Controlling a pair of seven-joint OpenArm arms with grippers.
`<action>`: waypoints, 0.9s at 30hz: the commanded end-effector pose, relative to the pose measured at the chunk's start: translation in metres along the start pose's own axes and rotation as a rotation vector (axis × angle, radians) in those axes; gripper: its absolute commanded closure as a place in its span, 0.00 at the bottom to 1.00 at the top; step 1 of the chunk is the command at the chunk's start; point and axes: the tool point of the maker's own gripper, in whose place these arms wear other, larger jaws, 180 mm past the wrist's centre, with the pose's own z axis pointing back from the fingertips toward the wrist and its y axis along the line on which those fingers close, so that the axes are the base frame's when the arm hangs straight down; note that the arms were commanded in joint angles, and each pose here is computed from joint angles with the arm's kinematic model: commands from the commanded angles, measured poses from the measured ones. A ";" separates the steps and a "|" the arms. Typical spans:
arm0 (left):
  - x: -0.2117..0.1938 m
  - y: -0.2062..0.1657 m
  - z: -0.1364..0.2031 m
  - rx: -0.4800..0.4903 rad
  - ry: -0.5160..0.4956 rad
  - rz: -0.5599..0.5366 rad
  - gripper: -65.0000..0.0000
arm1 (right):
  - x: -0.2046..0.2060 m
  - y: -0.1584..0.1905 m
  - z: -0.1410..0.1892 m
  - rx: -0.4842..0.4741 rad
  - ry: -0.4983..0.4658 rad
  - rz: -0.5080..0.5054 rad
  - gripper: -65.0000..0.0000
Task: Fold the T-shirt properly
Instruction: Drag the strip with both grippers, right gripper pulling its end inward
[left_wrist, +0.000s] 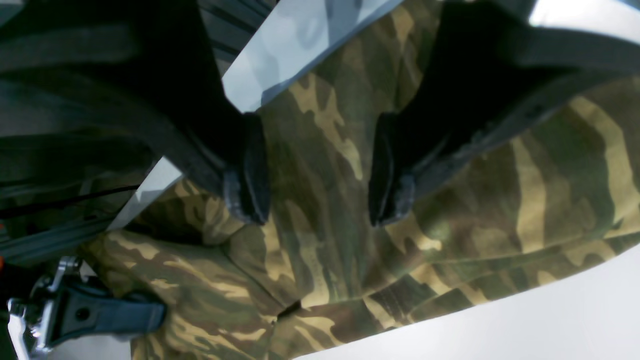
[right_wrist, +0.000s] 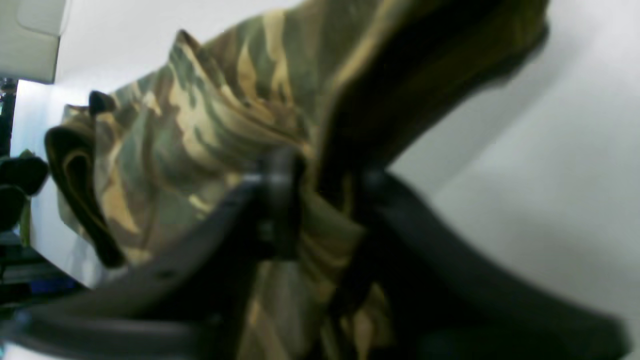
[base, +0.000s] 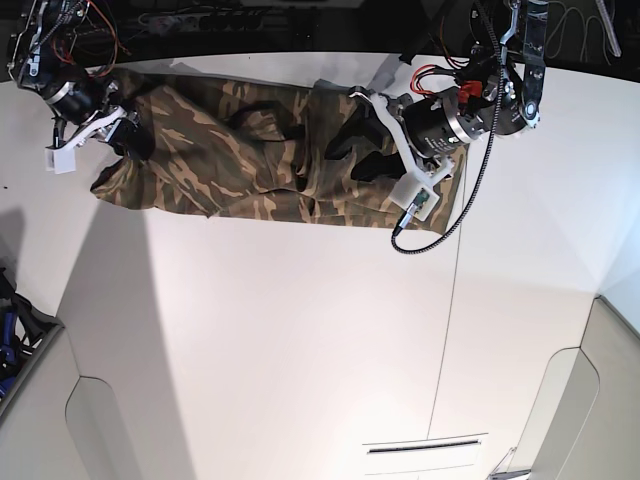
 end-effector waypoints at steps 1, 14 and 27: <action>0.014 -0.005 0.002 -0.024 -0.053 -0.003 0.47 | 0.005 -0.001 0.002 -0.004 -0.013 0.016 0.93; 0.053 0.000 0.029 0.030 -0.159 -0.068 0.47 | 0.033 -0.020 0.019 -0.060 -0.101 0.016 1.00; 0.054 0.042 0.056 0.168 -0.164 -0.036 0.47 | 0.103 -0.010 0.073 -0.074 -0.224 0.176 1.00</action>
